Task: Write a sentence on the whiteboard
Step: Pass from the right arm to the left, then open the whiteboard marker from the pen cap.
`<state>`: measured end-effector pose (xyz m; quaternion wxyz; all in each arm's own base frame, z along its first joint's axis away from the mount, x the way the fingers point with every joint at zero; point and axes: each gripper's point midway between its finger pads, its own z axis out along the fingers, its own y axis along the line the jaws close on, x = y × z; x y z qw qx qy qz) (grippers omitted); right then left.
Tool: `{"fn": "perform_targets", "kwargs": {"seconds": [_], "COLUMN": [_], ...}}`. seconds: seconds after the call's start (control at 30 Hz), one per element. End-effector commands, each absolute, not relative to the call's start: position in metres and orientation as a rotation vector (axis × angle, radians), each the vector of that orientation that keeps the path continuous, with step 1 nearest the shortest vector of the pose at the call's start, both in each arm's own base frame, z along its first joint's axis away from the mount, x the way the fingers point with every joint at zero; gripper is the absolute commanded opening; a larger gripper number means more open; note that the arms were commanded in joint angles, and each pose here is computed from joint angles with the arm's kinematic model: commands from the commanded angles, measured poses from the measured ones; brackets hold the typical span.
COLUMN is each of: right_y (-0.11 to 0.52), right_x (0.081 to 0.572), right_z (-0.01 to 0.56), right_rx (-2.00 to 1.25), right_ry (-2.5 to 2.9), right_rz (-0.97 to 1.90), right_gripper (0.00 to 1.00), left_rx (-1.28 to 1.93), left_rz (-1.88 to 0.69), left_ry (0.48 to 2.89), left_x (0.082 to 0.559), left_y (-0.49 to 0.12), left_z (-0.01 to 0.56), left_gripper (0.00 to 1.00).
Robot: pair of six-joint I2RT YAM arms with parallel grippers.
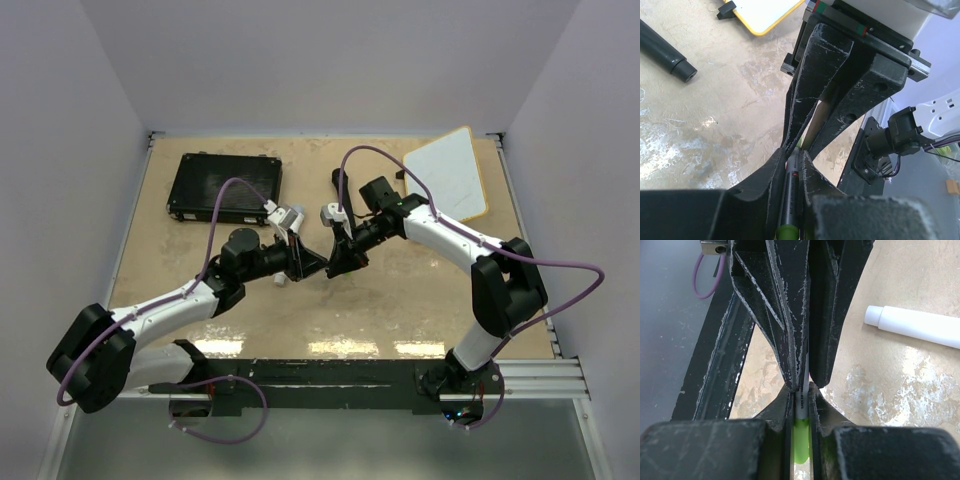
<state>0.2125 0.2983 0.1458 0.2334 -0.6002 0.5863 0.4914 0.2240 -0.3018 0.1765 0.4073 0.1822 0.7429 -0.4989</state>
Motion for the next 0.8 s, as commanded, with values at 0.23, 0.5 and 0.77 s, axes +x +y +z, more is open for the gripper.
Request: {"fn": "perform_targets", "kwargs": {"seconds": [0.23,0.5,0.77], "right_y": [0.295,0.291,0.290], "right_x": [0.213,0.215,0.216], "right_z": [0.157,0.153,0.154], "right_rx": [-1.682,-1.700,-1.702], "right_ry": [1.548,1.542,1.550], "right_rz": [1.325,1.303,1.298], "right_gripper": [0.63,0.68,0.51], "left_rx": [0.483,0.481,0.480], "left_rz": [-1.241,-1.217,-1.198], "left_ry": [1.774,1.748,1.738], "left_x": [0.223,0.222,0.222], "left_y": [-0.299,-0.293,-0.290], "left_z": [0.205,0.213,0.216], "left_gripper": [0.00,0.00,0.00]}}
